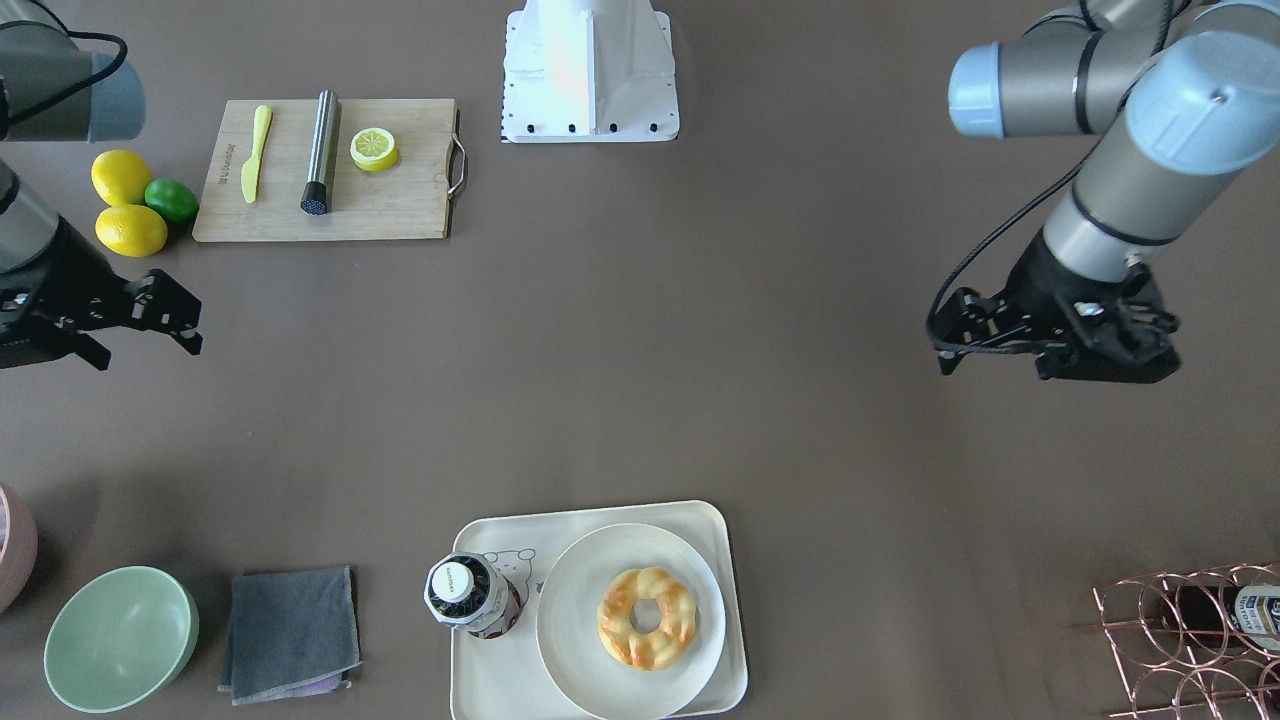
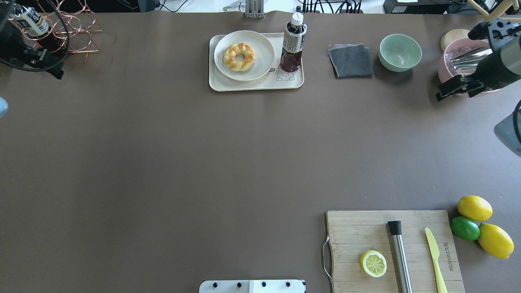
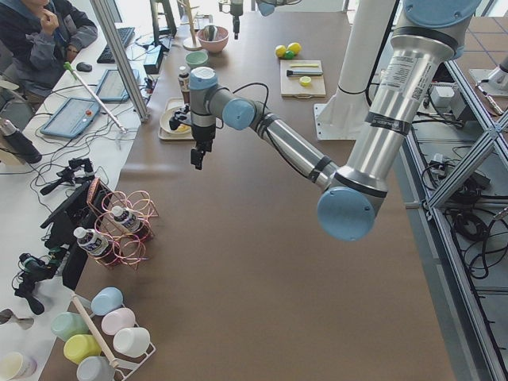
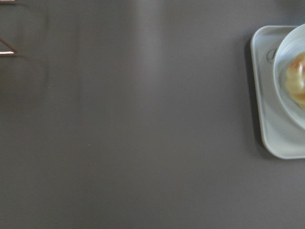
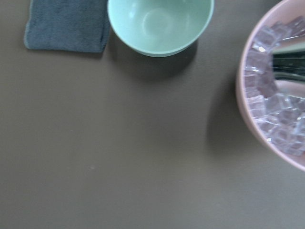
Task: Place donut on tray
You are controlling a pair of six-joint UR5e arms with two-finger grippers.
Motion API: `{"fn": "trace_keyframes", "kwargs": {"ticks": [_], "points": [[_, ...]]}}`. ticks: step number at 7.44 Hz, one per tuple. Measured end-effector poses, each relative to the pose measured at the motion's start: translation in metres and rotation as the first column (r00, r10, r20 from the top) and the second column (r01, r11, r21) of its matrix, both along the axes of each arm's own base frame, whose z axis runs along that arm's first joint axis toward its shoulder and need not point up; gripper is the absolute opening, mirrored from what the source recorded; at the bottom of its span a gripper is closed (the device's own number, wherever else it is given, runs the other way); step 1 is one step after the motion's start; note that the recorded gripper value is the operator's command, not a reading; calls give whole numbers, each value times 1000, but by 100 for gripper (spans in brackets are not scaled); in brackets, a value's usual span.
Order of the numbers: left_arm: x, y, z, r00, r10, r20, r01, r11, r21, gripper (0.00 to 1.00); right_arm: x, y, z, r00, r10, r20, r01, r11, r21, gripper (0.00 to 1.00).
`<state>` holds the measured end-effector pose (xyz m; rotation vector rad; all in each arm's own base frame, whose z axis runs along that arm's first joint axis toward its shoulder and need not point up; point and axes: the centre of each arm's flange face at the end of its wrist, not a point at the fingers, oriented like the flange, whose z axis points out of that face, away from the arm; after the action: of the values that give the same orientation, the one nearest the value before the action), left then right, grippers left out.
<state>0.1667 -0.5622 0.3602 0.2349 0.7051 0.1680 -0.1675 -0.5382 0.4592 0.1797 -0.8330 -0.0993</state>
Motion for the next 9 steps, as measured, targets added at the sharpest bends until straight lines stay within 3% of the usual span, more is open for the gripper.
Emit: {"fn": "trace_keyframes", "kwargs": {"ticks": [3, 6, 9], "points": [[-127, 50, 127, 993, 114, 38, -116, 990, 77, 98, 118, 4, 84, 998, -51, -34, 53, 996, 68, 100], [-184, 107, 251, 993, 114, 25, -116, 985, 125, 98, 203, 47, 148, 996, -43, -77, 50, 995, 91, 100], [-214, 142, 249, 994, 74, -79, -63, 990, 128, 98, 220, 80, 162, 995, -23, -97, 31, 996, 83, 100]]}}
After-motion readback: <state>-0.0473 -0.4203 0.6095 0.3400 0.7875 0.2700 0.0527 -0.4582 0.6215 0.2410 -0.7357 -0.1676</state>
